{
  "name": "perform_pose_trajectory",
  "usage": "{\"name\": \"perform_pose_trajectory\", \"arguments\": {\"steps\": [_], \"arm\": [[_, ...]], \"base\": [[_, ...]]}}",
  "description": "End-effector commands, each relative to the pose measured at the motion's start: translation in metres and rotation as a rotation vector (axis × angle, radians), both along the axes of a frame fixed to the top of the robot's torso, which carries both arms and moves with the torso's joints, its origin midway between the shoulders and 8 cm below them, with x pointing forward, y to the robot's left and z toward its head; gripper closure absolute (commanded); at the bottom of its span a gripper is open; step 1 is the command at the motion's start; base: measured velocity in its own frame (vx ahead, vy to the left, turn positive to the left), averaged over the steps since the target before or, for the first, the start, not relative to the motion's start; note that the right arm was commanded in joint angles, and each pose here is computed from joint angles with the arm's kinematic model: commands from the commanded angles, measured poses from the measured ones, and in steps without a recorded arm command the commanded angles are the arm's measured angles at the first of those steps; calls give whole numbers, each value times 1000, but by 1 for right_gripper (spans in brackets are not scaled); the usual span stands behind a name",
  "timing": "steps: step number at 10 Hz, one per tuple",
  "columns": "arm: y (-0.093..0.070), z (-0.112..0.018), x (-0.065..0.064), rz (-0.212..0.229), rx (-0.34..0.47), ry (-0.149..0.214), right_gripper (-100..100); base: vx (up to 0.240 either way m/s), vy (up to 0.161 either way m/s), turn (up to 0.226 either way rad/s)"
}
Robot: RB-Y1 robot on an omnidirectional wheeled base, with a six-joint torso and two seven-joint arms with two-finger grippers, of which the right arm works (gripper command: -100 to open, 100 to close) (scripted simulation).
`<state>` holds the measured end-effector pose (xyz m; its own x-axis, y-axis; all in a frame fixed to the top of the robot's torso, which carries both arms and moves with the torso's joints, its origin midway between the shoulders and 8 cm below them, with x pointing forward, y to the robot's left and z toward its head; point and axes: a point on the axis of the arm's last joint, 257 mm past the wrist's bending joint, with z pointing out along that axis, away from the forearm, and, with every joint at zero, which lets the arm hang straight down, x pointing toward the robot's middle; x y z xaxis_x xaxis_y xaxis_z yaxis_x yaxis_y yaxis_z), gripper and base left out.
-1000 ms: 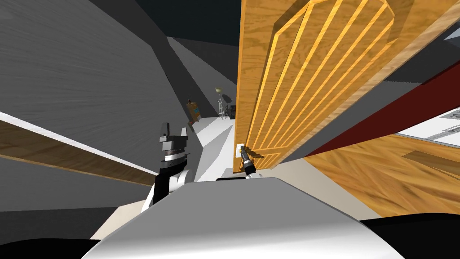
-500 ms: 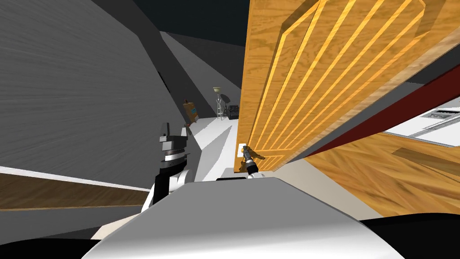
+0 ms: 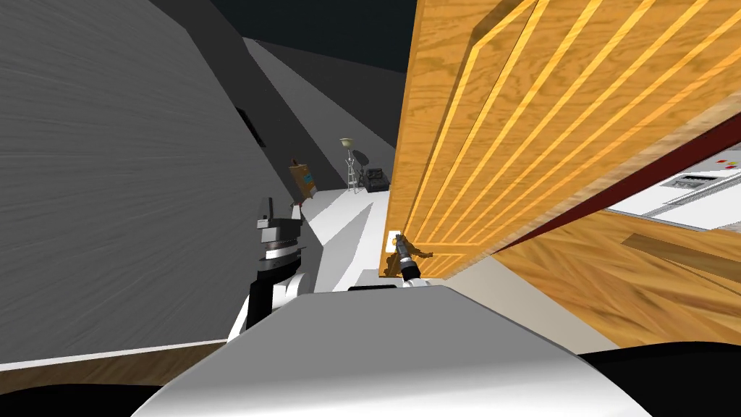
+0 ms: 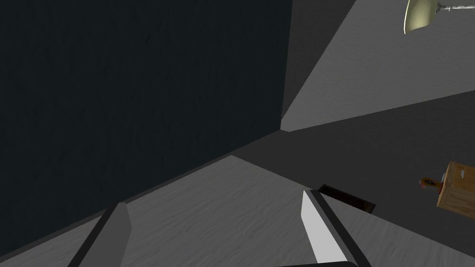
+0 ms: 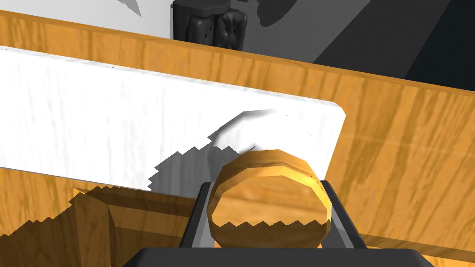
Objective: Push the door open
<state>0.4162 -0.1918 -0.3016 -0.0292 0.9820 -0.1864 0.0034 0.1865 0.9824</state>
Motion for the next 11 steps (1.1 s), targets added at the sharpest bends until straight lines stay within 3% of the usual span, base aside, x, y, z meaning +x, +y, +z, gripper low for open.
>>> {"name": "perform_pose_trajectory", "arguments": {"steps": [1,4,5,11], "arm": [[-16,-3,2,-25,-5,4,100],[-35,-1,2,-69,15,0,100],[-31,0,0,-56,22,-6,-100],[-27,3,-7,-59,113,-7,-100]], "base": [[99,49,-34],[163,71,-110],[-17,61,-38],[-200,58,-5]]}}
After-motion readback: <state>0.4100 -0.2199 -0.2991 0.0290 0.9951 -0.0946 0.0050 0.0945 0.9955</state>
